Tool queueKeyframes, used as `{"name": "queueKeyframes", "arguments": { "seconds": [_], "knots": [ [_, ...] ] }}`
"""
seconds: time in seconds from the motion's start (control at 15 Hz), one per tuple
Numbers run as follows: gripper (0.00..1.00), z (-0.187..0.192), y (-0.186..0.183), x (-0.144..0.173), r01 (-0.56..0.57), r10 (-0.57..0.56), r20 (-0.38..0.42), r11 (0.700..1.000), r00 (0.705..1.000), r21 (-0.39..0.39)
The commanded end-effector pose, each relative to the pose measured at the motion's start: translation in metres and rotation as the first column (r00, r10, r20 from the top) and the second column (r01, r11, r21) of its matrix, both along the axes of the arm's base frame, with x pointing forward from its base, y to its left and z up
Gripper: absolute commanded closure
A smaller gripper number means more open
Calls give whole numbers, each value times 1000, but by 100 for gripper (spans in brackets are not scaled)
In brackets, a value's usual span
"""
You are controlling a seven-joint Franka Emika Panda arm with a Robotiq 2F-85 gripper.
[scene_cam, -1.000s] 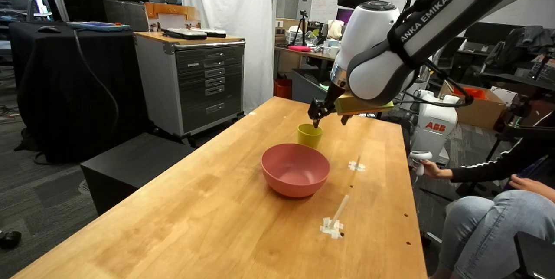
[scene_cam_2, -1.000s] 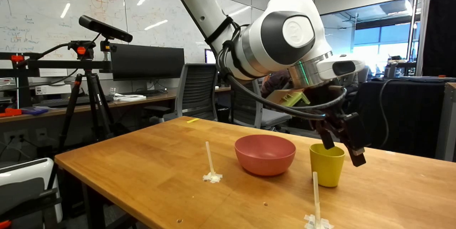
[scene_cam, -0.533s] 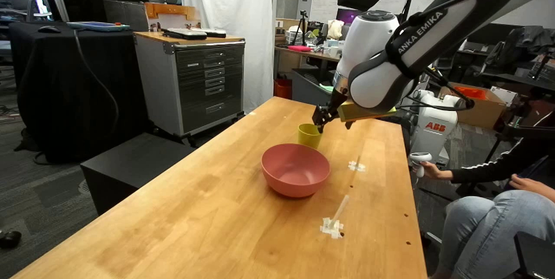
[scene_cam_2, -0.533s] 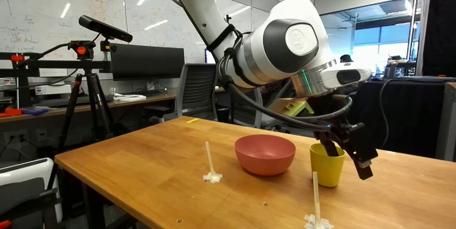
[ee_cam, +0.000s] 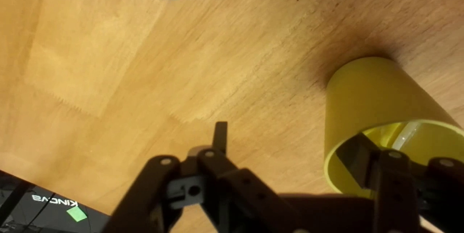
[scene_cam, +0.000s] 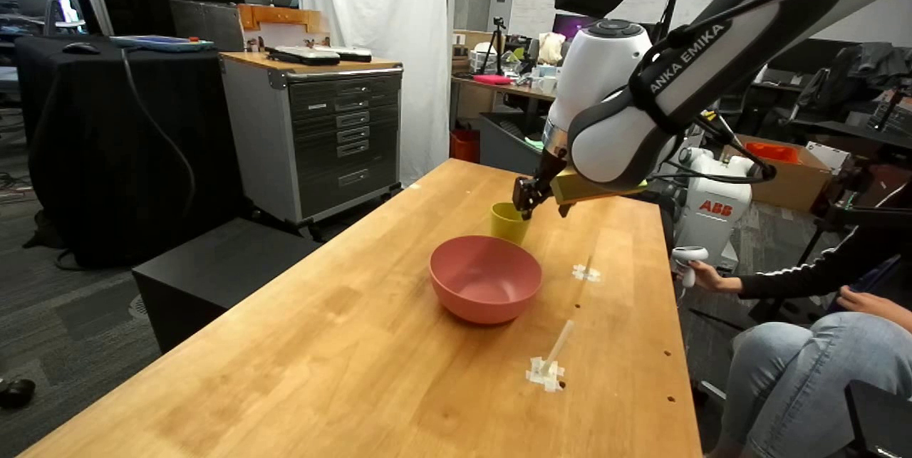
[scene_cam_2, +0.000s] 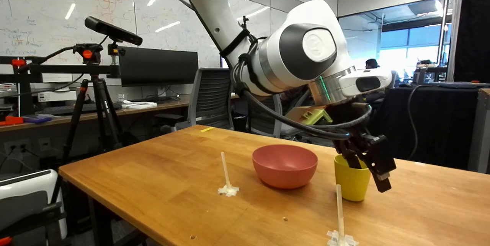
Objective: Pour the contents in the yellow cup into the pink bowl
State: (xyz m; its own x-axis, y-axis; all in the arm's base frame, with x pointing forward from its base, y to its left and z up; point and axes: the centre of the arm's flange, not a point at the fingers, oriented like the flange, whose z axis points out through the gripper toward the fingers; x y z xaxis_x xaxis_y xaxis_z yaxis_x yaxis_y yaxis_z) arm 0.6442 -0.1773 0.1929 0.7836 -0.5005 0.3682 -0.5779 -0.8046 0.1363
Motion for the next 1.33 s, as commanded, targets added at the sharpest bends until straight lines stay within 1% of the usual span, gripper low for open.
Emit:
{"name": "queueKeyframes", "arguments": {
  "seconds": [0.0, 0.07, 0.2, 0.27, 0.33, 0.4, 0.53, 0.6, 0.67, 1.27],
  "knots": [
    [51, 6, 3, 7, 11, -11, 18, 1000, 1000, -17],
    [60, 6, 2, 7, 12, -12, 18, 1000, 1000, -17],
    [73, 6, 1, 7, 13, -13, 16, 1000, 1000, -18],
    [82, 6, 1, 7, 14, -14, 15, 1000, 1000, -18],
    [89, 6, 1, 7, 15, -15, 14, 1000, 1000, -18],
    [95, 6, 1, 7, 17, -16, 13, 1000, 1000, -17],
    [100, 7, 1, 7, 18, -18, 14, 1000, 1000, -20],
    [98, 9, 0, 8, 21, -21, 19, 1000, 1000, -23],
    [95, 10, 1, 10, 22, -21, 22, 1000, 1000, -22],
    [96, 24, 6, 14, 15, -13, 40, 999, 999, -35]
  ]
}}
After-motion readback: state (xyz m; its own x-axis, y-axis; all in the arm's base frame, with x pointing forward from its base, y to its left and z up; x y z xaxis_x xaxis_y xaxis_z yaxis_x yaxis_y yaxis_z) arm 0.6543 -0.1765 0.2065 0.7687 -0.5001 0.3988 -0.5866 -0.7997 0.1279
